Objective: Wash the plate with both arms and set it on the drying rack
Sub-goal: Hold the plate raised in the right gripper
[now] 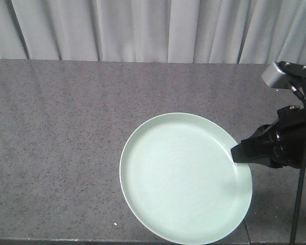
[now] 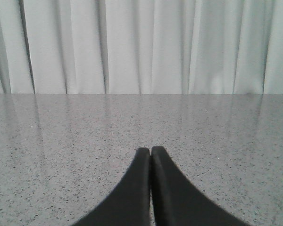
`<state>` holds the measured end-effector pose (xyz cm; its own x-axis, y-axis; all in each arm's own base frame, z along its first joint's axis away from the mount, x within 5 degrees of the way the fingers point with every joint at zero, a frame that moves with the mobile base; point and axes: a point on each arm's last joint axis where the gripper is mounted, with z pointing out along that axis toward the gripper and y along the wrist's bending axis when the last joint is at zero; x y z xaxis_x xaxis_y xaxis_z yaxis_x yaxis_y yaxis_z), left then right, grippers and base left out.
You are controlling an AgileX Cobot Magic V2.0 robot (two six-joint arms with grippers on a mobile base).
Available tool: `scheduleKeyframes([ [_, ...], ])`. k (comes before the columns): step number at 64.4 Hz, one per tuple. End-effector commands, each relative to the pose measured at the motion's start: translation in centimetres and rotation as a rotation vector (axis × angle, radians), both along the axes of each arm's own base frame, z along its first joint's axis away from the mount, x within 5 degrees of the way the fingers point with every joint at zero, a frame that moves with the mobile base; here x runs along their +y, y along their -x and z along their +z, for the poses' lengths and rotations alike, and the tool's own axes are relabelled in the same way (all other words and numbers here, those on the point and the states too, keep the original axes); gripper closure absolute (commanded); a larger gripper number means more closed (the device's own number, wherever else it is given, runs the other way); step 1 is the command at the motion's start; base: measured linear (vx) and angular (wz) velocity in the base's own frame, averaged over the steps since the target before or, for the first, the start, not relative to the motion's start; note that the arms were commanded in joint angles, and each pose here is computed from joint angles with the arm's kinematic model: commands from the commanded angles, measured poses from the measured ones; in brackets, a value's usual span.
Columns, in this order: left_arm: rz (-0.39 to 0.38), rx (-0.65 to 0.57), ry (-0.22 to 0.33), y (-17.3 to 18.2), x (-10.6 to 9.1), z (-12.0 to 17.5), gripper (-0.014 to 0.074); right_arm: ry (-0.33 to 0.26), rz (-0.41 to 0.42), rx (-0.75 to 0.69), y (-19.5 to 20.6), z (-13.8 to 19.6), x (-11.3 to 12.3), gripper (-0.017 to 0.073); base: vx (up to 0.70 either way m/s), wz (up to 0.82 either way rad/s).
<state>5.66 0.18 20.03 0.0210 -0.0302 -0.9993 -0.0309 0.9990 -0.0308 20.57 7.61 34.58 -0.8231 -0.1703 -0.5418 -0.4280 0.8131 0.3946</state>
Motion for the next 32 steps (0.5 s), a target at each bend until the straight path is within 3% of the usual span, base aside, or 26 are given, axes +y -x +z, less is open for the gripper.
scheduleKeyframes([
  [1, -0.003, -0.121, 0.009, 0.35, -0.02, 1.83, 0.06, -0.047, -0.009, -0.07, 0.16, 1.48, 0.18, 0.0564, 0.0, 0.0],
  [32, -0.003, -0.121, 0.009, 0.35, -0.02, 1.83, 0.06, -0.049, -0.009, -0.069, 0.16, 1.49, 0.2, 0.0564, 0.0, 0.0],
])
